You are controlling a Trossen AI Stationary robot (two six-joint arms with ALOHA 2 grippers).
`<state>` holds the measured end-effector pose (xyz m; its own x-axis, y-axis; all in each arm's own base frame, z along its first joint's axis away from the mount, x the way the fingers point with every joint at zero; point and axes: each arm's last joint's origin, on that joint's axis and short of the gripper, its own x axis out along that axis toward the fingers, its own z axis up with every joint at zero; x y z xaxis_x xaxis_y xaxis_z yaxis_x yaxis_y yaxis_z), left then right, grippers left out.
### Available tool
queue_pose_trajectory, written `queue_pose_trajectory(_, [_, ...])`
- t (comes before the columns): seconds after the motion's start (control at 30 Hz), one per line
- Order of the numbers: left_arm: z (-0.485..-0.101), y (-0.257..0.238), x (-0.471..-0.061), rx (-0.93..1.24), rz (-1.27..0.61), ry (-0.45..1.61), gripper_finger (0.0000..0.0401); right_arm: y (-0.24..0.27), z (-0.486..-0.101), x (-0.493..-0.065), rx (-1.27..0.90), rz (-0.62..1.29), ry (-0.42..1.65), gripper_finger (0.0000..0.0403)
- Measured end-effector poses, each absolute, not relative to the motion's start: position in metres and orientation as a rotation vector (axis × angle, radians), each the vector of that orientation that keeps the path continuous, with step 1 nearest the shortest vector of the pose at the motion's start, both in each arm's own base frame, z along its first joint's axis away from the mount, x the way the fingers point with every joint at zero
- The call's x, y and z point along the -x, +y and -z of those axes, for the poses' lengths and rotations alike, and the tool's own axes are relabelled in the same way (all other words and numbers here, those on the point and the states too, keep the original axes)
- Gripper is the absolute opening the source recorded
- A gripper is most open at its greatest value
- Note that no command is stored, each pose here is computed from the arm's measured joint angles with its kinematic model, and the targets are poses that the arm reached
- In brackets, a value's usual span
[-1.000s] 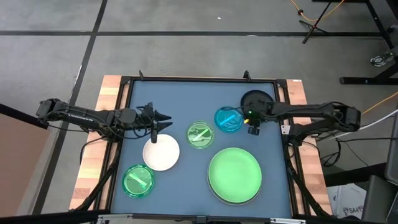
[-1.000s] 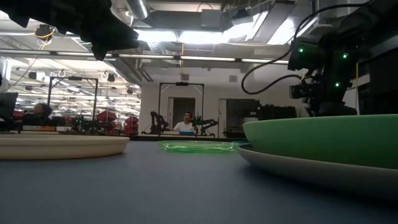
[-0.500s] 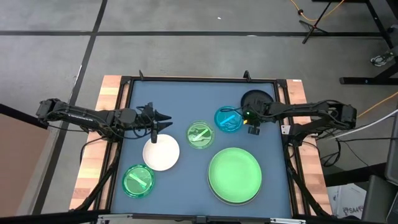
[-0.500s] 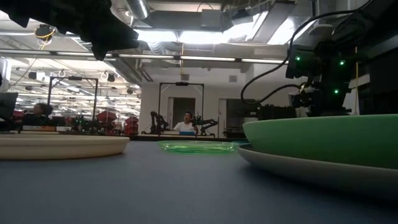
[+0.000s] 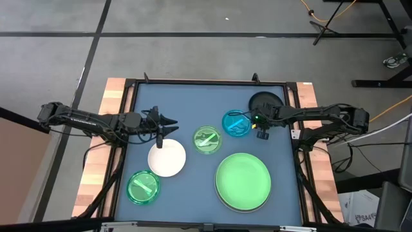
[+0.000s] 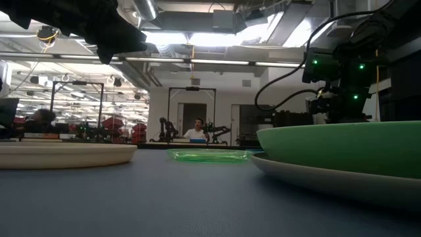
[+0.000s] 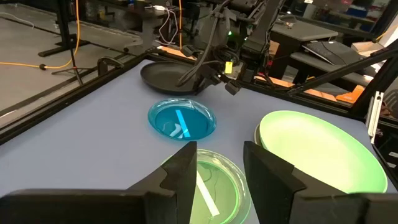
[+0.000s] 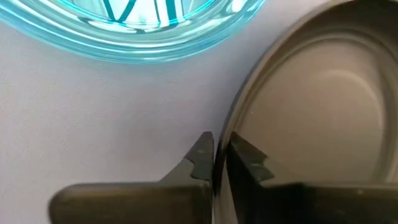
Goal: Stack plastic plates
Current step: Stack the black plate on top of the green plate
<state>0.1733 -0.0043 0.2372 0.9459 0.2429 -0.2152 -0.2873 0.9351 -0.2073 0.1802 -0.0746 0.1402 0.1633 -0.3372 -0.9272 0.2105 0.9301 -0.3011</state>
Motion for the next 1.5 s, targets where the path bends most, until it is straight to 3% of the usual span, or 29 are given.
queue_pose_trajectory(0.17, [-0.237, -0.004, -0.173, 0.239, -0.273, 0.188, 0.0125, -0.075, -0.14, -0.18, 0.114, 0.395, 1.352, 0.0004])
queue_pose_trajectory(1.3, [-0.237, -0.004, -0.173, 0.239, -0.273, 0.19, 0.0125, -0.075, -0.14, -0.179, 0.161, 0.396, 1.379, 0.0])
queue_pose_trajectory(1.5, [-0.237, -0.004, -0.173, 0.239, -0.273, 0.189, 0.0125, -0.077, -0.154, -0.182, 0.174, 0.399, 1.433, 0.0])
